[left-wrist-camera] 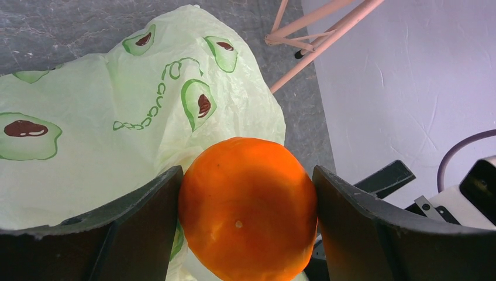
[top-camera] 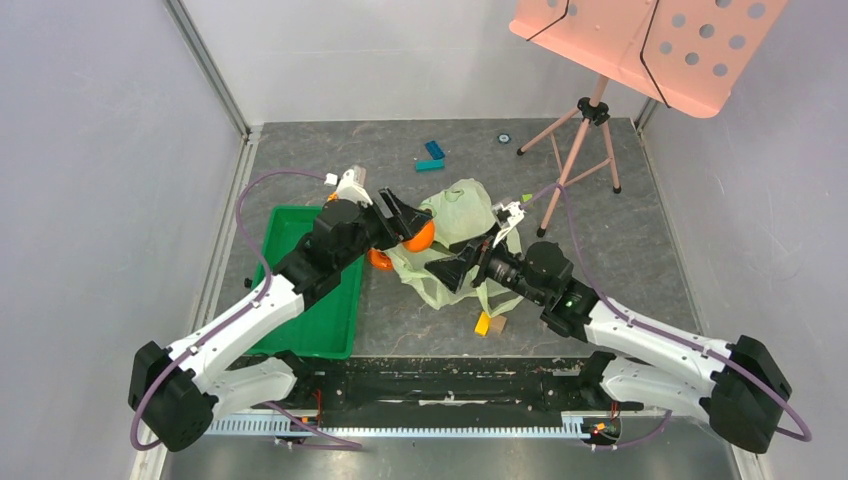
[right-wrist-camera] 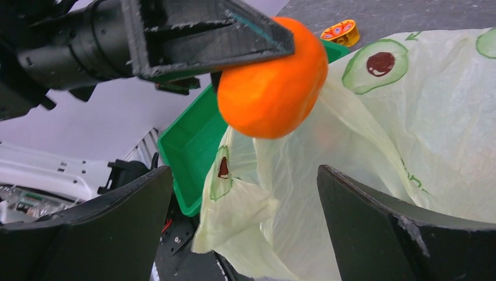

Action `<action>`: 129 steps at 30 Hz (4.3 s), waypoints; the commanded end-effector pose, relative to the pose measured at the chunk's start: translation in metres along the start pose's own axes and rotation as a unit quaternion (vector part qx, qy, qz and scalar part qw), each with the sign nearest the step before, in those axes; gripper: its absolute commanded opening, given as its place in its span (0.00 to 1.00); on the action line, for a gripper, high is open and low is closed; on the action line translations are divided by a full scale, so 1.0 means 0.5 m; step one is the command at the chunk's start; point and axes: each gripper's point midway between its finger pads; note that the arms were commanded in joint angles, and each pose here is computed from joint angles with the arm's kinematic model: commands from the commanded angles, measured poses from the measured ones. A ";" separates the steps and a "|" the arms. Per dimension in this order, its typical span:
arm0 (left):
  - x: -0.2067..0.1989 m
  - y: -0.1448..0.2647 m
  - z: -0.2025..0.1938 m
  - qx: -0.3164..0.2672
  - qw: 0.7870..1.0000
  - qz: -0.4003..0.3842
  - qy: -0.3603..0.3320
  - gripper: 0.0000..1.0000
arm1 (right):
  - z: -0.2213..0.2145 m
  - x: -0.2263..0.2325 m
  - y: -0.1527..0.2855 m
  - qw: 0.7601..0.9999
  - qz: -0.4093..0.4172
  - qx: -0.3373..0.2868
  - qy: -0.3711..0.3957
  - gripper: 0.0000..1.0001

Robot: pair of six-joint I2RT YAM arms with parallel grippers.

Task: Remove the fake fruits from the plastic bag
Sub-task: Take out the fake fruit from the plastic bag, then place the fake fruit in the bin.

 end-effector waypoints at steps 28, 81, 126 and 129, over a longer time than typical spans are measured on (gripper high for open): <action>-0.029 0.011 -0.003 -0.025 0.999 -0.017 0.034 0.61 | 0.061 0.000 -0.119 0.997 -0.022 -0.068 -0.030 0.76; 0.295 0.106 0.143 -0.103 0.934 0.333 -0.079 0.63 | 0.086 -0.054 0.053 0.988 -0.120 -0.082 0.047 0.98; 0.549 0.046 0.076 0.007 0.871 0.482 -0.095 1.00 | 0.001 -0.136 0.088 0.974 -0.212 0.018 0.073 0.98; 0.509 0.063 0.103 -0.009 0.881 0.464 -0.095 1.00 | -0.013 -0.151 0.099 0.970 -0.232 0.032 0.068 0.94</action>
Point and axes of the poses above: each gripper's point midway between its finger pads, its own y axis back along the fingers, its own x axis along the line the jaws close on, z = x × y, and after that the axes turned 2 degrees about -y, right-handed
